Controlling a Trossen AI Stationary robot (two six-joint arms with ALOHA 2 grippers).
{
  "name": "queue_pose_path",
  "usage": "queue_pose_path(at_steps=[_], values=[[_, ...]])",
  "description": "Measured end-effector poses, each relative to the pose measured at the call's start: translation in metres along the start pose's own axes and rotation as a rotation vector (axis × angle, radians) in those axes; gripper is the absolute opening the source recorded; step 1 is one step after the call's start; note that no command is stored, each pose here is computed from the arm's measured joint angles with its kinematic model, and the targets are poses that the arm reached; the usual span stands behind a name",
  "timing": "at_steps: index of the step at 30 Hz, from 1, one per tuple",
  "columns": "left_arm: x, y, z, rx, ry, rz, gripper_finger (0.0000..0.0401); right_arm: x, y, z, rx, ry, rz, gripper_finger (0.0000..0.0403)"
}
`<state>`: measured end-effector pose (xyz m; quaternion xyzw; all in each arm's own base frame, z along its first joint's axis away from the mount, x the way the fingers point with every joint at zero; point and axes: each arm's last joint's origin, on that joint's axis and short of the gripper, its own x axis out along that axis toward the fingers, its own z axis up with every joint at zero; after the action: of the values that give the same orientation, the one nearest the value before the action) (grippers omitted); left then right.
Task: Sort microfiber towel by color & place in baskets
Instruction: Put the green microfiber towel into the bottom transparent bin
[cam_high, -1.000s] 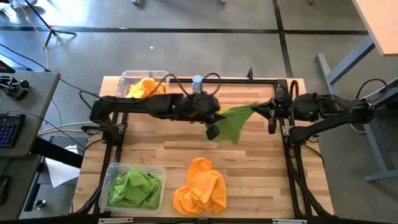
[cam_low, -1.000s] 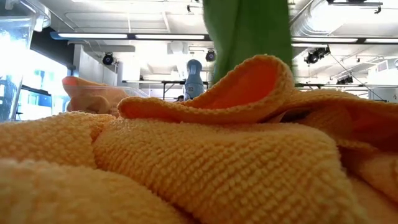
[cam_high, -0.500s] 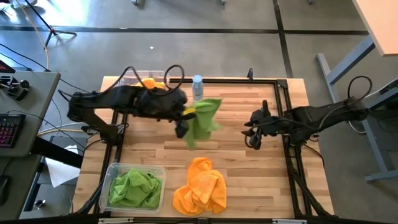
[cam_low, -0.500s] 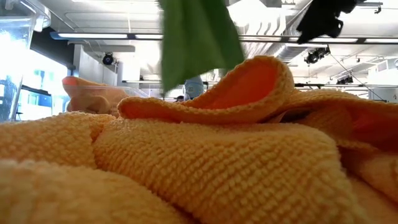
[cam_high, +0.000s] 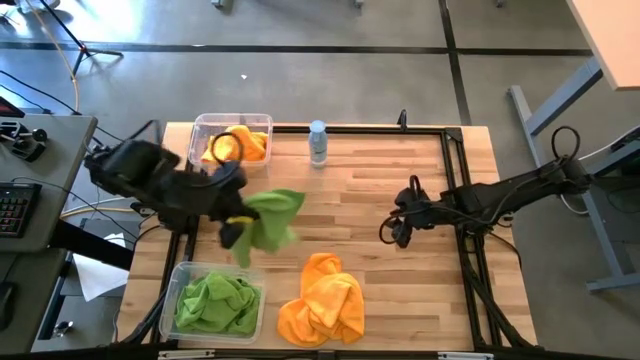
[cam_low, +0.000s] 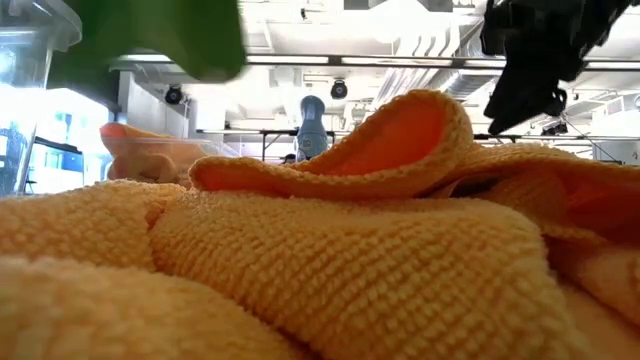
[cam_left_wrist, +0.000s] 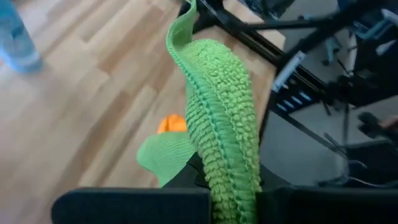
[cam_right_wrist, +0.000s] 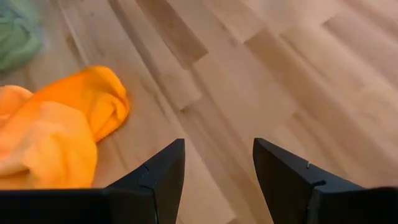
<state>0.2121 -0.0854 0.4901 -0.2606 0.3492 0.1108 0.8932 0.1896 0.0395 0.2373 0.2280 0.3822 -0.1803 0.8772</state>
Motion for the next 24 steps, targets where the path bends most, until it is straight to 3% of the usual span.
queue_pose_path(at_steps=[6, 14, 24], values=[[-0.029, -0.003, -0.015, -0.062, 0.101, -0.053, 0.0, 0.013, 0.0, -0.01, 0.127, -0.024, 0.069, 0.0185], [-0.047, -0.021, -0.04, -0.109, 0.337, -0.236, 0.0, 0.015, 0.006, -0.02, 0.282, -0.035, 0.117, 0.0185], [-0.065, -0.051, -0.077, -0.218, 0.579, -0.357, 0.0, 0.009, 0.019, -0.029, 0.409, -0.137, 0.113, 0.0185]])
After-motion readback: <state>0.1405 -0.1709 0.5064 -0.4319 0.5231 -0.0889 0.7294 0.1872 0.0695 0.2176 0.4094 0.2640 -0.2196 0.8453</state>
